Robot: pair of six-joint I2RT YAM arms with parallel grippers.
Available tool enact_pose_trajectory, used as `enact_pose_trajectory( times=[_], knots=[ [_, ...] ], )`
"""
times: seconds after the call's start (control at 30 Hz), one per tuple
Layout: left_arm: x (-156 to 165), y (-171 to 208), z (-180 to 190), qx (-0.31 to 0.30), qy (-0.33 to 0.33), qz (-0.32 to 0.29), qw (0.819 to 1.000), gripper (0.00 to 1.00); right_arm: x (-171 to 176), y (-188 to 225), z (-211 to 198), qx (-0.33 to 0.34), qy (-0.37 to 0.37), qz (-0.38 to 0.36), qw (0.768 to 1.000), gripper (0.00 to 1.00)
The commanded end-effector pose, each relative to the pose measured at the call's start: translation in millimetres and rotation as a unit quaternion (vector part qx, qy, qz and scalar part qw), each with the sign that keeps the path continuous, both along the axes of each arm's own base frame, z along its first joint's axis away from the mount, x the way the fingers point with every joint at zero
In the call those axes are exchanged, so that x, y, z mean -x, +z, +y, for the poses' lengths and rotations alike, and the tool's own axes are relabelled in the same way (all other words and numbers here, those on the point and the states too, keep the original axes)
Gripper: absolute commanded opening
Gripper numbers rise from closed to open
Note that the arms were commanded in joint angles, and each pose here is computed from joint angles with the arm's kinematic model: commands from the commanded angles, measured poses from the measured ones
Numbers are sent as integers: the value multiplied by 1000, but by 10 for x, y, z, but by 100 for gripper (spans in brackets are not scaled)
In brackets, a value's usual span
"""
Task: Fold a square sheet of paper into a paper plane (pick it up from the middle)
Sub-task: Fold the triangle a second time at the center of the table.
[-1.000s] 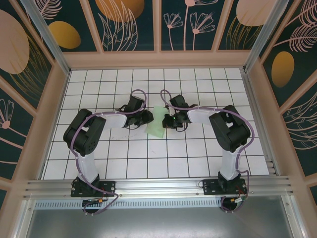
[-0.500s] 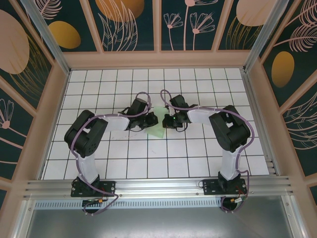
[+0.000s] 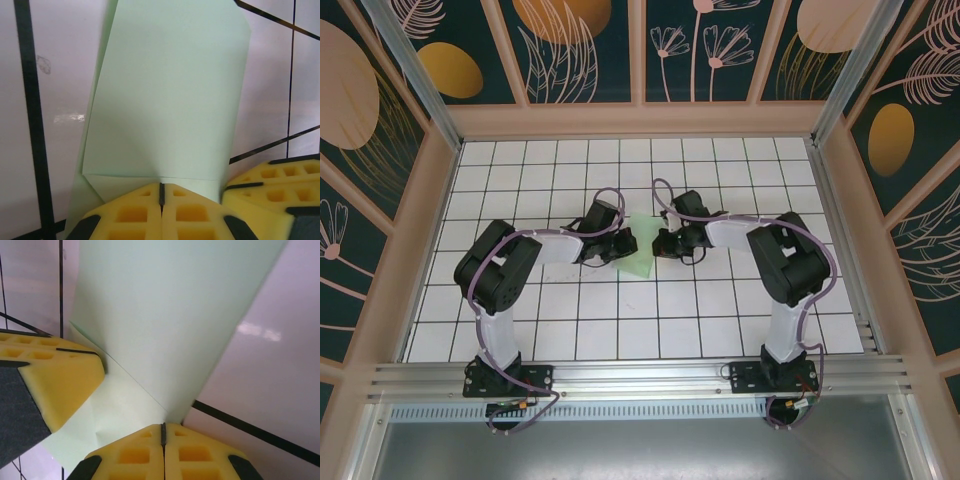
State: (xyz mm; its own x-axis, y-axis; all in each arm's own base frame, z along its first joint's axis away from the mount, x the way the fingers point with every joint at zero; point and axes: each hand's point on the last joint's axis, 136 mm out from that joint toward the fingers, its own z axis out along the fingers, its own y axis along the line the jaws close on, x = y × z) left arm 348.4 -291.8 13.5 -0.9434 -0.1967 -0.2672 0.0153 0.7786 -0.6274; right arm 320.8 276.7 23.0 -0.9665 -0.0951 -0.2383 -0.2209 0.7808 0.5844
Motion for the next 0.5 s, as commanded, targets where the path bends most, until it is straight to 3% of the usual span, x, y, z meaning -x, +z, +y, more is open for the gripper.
enact_pose_trajectory(
  times=[0.0, 0.23, 0.47],
  knots=[
    [234, -445, 273, -66, 26, 61, 996, 4, 16, 333, 54, -48, 2, -22, 999, 5],
    [289, -469, 276, -64, 28, 68, 995, 5, 354, 295, 195, -35, 5, -3, 999, 2],
    [288, -451, 254, -55, 28, 67, 996, 5, 427, 228, 378, -26, 7, 10, 1000, 2]
  ],
)
